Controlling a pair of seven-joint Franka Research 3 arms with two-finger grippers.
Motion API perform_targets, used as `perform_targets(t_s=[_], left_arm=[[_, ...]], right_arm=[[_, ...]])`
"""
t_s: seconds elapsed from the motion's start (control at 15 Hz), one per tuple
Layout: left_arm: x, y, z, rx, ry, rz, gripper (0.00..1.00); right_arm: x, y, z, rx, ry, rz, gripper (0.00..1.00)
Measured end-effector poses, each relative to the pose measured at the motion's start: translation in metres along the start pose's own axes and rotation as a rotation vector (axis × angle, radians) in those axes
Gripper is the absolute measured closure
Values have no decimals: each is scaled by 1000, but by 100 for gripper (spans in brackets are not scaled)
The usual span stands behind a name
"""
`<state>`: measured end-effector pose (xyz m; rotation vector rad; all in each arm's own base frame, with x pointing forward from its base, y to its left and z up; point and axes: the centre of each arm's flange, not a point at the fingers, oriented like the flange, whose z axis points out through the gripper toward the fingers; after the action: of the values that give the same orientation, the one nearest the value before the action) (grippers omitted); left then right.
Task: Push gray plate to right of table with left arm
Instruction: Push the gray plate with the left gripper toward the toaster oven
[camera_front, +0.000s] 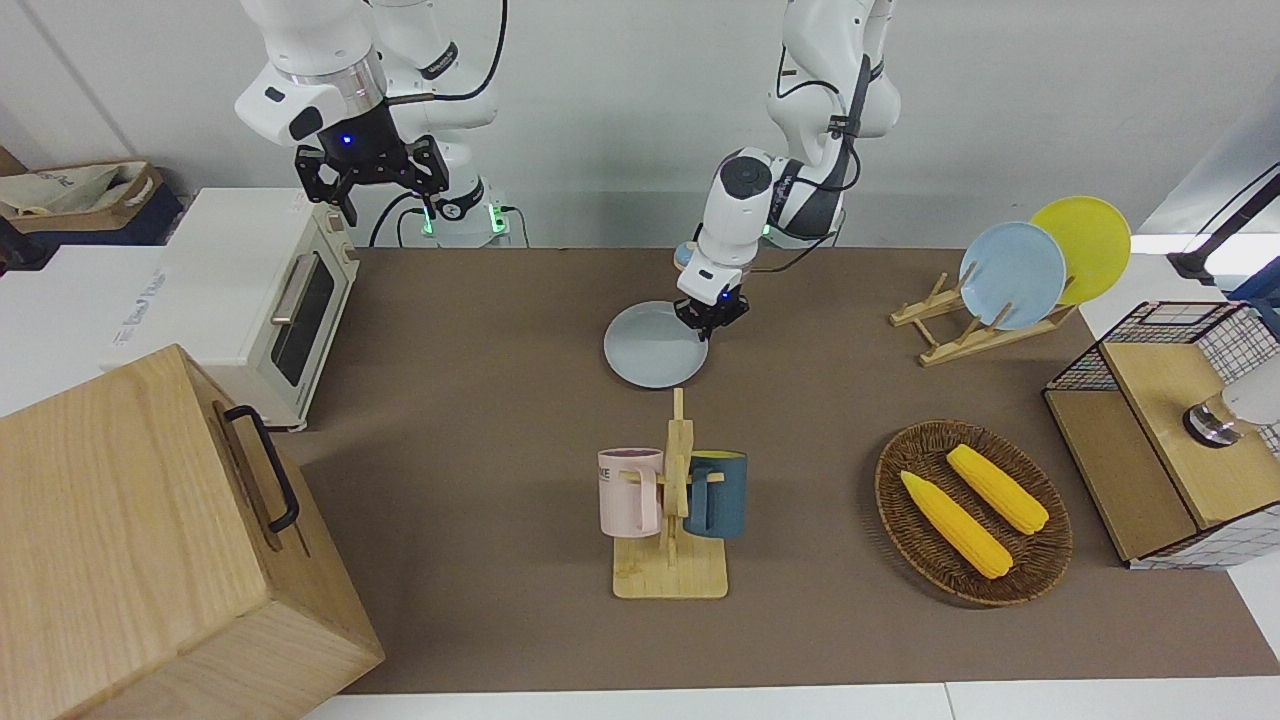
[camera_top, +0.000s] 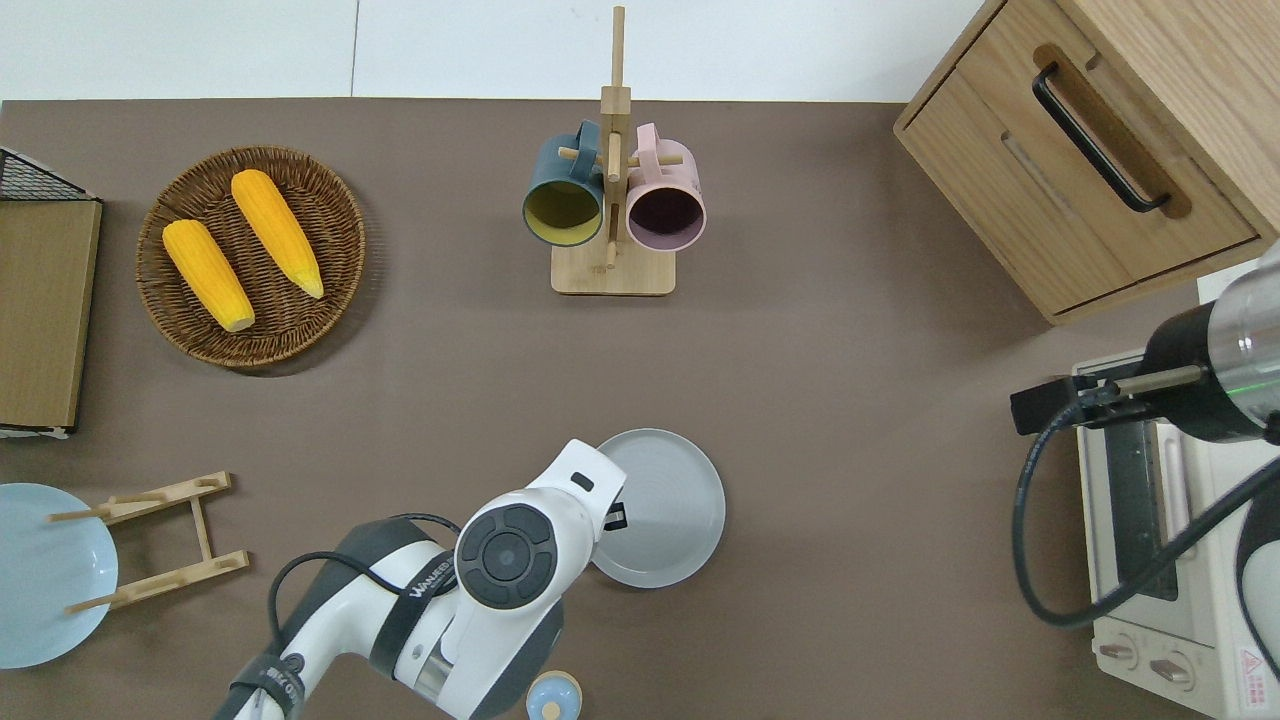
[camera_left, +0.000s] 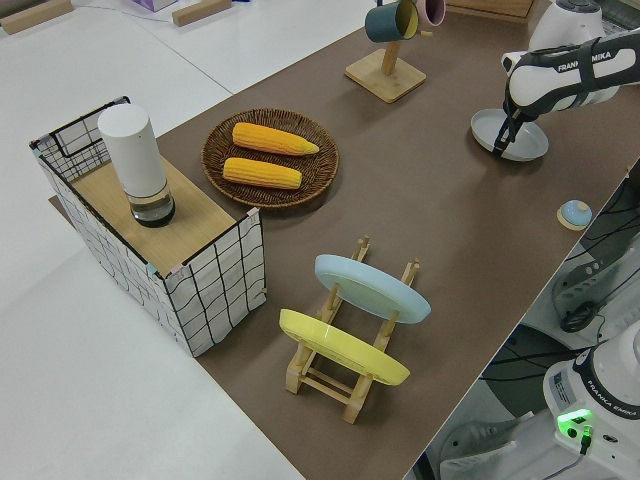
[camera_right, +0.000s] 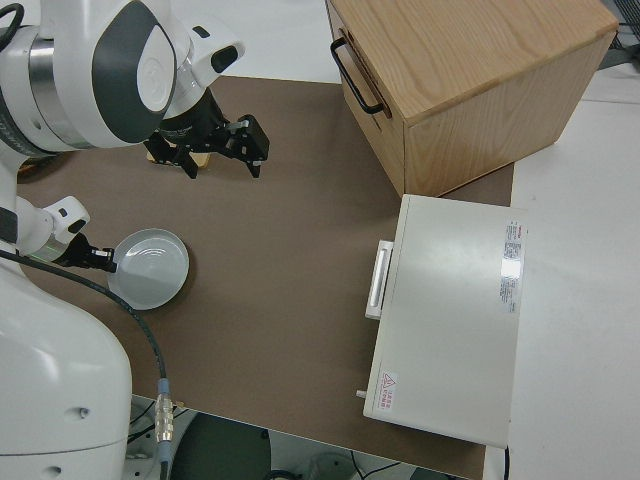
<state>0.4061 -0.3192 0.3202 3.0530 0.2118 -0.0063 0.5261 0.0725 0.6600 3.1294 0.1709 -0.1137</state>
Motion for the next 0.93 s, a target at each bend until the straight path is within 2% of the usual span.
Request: perform_targets(t_s=[0.13, 0.4, 0.53, 0.73, 0.93], left_arm=[[-9, 33, 3, -9, -7, -19, 96], [-25, 77, 17, 14, 12, -60, 96], [-32, 98, 22, 9, 5, -68, 96], [-38, 120, 21, 9, -3, -81, 96], [-45, 138, 24, 21, 14, -91, 96]], right_arm=[[0, 0, 0, 0, 0, 0, 1], [0, 0, 0, 0, 0, 0, 1], [0, 0, 0, 0, 0, 0, 1], [0, 0, 0, 0, 0, 0, 1], [0, 0, 0, 0, 0, 0, 1]])
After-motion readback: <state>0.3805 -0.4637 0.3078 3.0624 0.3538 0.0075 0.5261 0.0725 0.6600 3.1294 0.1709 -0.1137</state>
